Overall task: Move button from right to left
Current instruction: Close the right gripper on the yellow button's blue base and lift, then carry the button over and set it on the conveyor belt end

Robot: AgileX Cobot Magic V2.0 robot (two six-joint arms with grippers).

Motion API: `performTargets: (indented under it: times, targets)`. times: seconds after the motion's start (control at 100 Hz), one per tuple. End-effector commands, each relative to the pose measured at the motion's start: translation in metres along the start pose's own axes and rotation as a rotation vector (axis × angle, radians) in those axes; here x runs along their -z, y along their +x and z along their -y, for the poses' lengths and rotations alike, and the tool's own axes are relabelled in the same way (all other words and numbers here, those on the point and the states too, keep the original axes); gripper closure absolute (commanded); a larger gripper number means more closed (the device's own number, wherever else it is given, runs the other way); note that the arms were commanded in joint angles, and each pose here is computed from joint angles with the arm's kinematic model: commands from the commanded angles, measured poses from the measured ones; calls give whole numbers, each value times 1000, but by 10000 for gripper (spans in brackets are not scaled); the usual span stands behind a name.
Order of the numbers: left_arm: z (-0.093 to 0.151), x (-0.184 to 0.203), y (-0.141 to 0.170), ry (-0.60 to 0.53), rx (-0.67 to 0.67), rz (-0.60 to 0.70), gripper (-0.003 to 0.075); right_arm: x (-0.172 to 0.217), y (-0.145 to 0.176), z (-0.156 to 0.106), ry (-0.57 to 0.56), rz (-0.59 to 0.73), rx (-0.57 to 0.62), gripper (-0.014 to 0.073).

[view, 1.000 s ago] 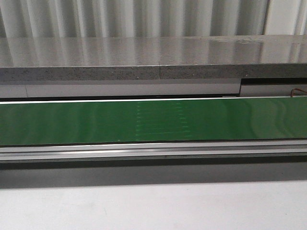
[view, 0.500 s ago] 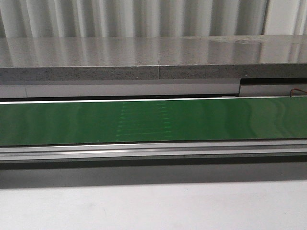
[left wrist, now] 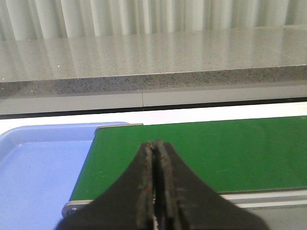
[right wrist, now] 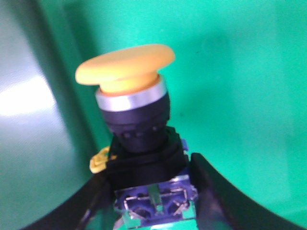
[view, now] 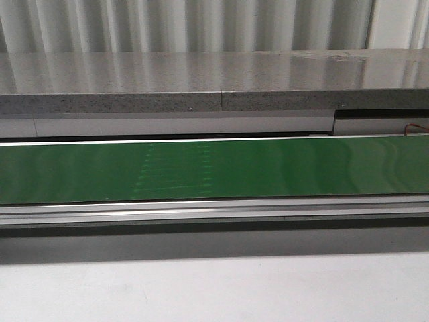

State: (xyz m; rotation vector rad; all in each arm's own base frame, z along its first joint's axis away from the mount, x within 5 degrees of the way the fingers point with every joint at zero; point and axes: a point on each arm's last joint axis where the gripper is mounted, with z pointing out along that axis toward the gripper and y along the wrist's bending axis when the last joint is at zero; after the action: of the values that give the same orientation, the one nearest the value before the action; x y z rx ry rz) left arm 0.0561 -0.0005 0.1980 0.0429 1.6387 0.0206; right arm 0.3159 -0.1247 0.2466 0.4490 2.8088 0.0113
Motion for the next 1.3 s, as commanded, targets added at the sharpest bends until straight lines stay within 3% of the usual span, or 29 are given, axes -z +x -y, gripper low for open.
performTargets:
  times: [0.0,0.22,0.39,0.8,0.9,1.02,1.09,1.29]
  targets:
    - [0,0,4,-1,5,70,741,37,0,-16,-26,83,7,389]
    - [0,0,4,-1,5,70,741,45,12,-63,-89,40,59,389]
    - [0,0,4,-1,5,70,741,40,14,-90,-118,77,78,389]
    - [0,0,4,-1,5,70,741,2,10,-94,-105,-16,62,385]
    - [0,0,4,-1,5,70,741,4,10,-94,-106,-12,62,295]
    - [0,0,4,-1,5,70,741,4,10,-94,-106,-11,64,69]
    - [0,0,4,-1,5,70,741,5,11,-94,-108,-9,67,-11]
    - [0,0,4,-1,5,70,741,29,17,-110,-168,54,182,-28]
